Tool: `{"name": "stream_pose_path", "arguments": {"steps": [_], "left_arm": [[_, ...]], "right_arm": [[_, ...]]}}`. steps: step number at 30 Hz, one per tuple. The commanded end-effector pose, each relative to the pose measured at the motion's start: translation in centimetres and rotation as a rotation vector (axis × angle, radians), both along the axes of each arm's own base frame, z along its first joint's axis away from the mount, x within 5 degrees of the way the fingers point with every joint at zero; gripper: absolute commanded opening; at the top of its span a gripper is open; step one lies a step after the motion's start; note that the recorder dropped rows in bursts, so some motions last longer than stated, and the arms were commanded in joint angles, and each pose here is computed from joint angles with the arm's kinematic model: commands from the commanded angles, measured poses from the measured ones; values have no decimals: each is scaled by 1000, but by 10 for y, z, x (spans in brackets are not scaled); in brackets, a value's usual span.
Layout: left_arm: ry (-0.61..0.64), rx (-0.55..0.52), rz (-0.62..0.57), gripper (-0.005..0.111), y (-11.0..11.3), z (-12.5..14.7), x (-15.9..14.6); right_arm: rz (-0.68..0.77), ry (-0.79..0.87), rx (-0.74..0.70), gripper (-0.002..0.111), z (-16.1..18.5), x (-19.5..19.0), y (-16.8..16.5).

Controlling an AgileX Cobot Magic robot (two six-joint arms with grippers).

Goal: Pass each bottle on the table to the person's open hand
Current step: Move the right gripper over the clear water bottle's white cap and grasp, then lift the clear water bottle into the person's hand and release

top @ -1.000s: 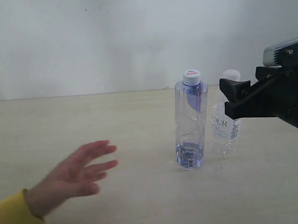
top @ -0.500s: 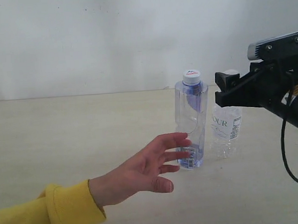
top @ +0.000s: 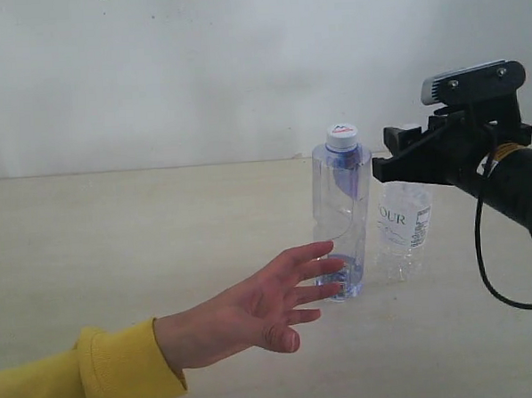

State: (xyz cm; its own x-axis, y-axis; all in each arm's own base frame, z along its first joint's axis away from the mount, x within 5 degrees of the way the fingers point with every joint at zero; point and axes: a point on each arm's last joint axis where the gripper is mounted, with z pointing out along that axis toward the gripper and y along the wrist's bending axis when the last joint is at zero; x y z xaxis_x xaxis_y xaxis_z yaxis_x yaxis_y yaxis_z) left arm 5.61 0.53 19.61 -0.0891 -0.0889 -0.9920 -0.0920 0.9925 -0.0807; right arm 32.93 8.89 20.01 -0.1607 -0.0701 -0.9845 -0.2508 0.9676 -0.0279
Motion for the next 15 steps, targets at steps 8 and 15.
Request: {"name": "stream_pose_path", "arguments": {"steps": [8, 15], "left_arm": [[-5, 6, 3, 4, 0, 1, 0], [-5, 6, 3, 4, 0, 1, 0]], "right_arm": [[-38, 92, -14, 0, -1, -2, -6], [-82, 30, -13, 0, 63, -36, -20]]}}
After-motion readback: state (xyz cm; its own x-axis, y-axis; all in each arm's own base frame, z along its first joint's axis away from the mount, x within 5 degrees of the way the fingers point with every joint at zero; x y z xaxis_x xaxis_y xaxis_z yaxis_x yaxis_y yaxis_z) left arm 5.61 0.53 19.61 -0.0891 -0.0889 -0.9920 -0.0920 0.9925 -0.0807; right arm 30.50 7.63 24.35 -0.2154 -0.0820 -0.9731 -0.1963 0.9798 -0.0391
